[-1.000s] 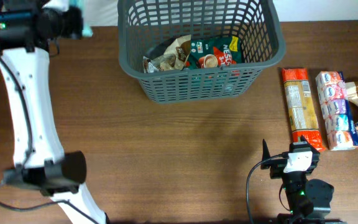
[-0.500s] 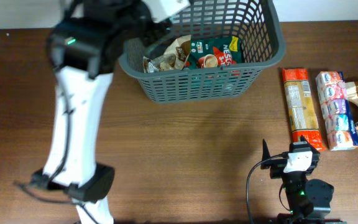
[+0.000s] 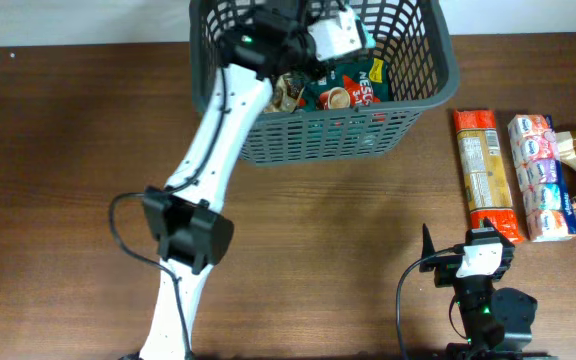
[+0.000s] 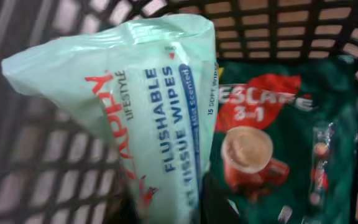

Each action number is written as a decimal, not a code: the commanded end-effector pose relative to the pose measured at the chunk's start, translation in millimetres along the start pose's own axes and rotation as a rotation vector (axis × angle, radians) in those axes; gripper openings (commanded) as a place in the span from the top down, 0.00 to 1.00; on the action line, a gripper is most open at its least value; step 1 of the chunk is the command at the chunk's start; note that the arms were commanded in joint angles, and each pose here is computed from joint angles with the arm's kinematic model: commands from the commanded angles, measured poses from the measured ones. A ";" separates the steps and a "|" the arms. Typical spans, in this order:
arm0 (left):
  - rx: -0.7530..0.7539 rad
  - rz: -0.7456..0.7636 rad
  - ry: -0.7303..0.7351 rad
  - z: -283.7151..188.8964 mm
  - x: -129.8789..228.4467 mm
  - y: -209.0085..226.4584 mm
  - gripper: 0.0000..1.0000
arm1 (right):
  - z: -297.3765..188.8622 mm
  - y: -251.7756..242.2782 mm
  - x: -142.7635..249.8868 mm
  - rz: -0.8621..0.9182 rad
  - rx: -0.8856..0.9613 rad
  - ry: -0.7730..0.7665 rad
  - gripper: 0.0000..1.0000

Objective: Pack container

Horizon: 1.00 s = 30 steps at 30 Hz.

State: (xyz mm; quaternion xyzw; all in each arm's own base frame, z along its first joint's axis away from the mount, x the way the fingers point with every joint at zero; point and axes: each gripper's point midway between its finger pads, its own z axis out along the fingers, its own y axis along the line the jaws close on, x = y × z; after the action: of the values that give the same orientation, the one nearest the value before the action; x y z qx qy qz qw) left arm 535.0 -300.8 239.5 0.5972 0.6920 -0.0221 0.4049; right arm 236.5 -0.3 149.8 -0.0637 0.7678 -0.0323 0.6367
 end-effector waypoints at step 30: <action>-0.717 -0.834 0.367 -382.1 111.4 40.0 0.02 | 0.5 2.9 2.1 0.011 -0.013 0.002 0.01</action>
State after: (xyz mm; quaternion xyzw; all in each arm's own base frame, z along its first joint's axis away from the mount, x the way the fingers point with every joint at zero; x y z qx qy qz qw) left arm 362.1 -43.0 474.2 0.1799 0.8564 0.1585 0.4573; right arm 236.5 -0.3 149.8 -0.0640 0.7677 -0.0325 0.6367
